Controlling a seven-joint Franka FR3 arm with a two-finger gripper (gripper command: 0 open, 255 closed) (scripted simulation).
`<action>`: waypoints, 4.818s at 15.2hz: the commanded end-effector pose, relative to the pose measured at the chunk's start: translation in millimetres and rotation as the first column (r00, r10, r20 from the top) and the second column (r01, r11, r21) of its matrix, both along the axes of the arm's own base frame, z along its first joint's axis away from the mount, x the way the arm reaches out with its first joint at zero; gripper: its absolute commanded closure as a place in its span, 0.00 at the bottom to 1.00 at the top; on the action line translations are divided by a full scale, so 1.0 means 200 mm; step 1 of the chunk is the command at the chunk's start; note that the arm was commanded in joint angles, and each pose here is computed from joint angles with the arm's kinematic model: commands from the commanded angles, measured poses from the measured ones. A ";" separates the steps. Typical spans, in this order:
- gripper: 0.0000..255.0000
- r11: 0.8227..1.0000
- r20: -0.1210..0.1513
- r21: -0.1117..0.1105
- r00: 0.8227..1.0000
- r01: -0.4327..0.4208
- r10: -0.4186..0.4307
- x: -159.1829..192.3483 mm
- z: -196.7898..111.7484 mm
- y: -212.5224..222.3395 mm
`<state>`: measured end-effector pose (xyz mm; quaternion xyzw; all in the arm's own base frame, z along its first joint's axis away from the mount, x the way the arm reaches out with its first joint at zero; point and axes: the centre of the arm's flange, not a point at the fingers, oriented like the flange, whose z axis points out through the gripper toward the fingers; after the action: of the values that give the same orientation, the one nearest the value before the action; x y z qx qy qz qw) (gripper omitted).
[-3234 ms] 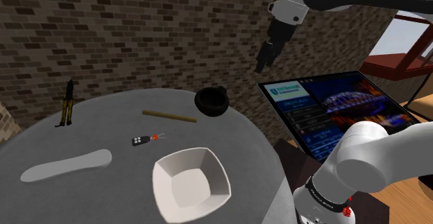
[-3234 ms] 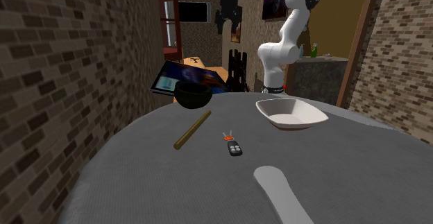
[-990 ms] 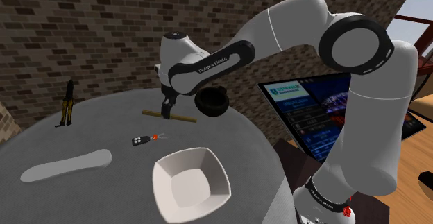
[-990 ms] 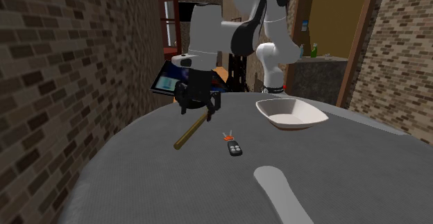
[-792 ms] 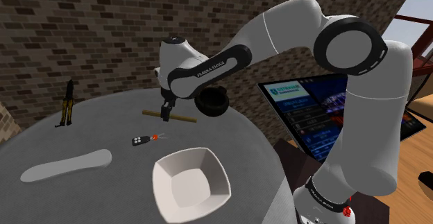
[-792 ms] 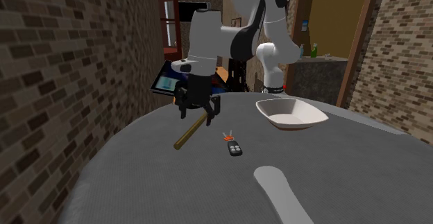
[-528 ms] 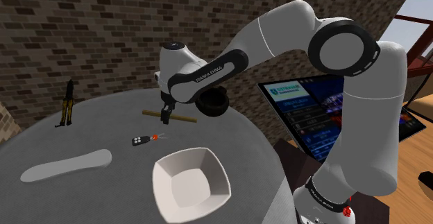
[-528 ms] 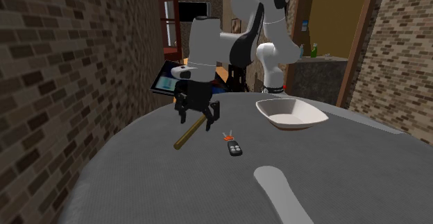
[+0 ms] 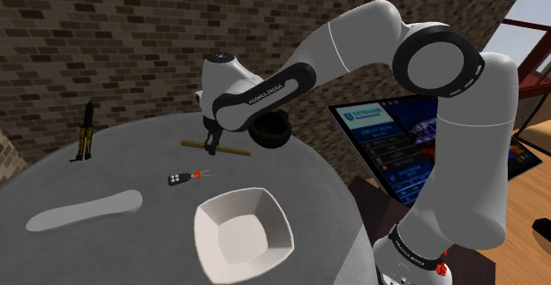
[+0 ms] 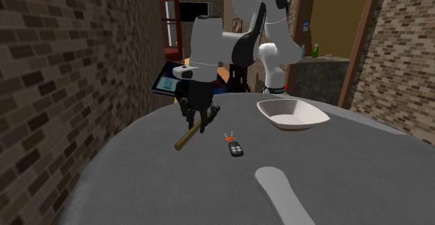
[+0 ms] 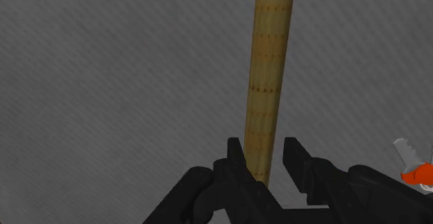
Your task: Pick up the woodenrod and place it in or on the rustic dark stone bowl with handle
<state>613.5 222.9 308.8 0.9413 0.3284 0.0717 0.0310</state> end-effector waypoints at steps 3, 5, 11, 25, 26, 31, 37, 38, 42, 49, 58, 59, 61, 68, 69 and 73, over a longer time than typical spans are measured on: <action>1.00 1.000 -0.004 -0.004 1.000 0.006 -0.006 0.01 -0.01 -0.01; 1.00 1.000 -0.004 -0.004 1.000 0.006 -0.006 0.01 -0.02 -0.02; 1.00 1.000 -0.004 -0.004 1.000 0.006 -0.006 0.01 0.06 -0.02; 1.00 1.000 -0.004 -0.004 1.000 0.006 -0.006 0.01 0.43 -0.02; 1.00 1.000 -0.004 -0.004 1.000 0.006 -0.006 0.01 0.46 -0.02; 1.00 1.000 -0.004 -0.004 1.000 0.006 -0.006 0.01 0.59 -0.02; 1.00 1.000 -0.004 -0.004 1.000 0.006 -0.006 0.01 0.75 -0.02; 1.00 1.000 -0.004 -0.004 1.000 0.006 -0.006 0.01 0.77 -0.02; 1.00 1.000 -0.004 -0.004 1.000 0.006 -0.006 -0.02 0.84 -0.08; 1.00 1.000 -0.004 -0.004 1.000 0.006 -0.006 -0.20 0.85 -0.51; 1.00 1.000 -0.004 -0.004 1.000 0.006 -0.006 -0.41 0.84 -1.00; 1.00 1.000 -0.004 -0.004 1.000 0.006 -0.006 -0.41 0.82 -1.00; 1.00 1.000 -0.004 -0.004 1.000 0.006 -0.006 -0.41 0.76 -1.00; 1.00 1.000 -0.004 -0.004 1.000 0.006 -0.006 -0.41 0.58 -1.00; 1.00 1.000 -0.004 -0.004 1.000 0.006 -0.006 -0.41 0.55 -1.00; 1.00 1.000 -0.004 -0.004 1.000 0.006 -0.006 -0.41 0.49 -1.00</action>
<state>531.4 23.1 407.9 0.9424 0.3258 0.0690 0.0322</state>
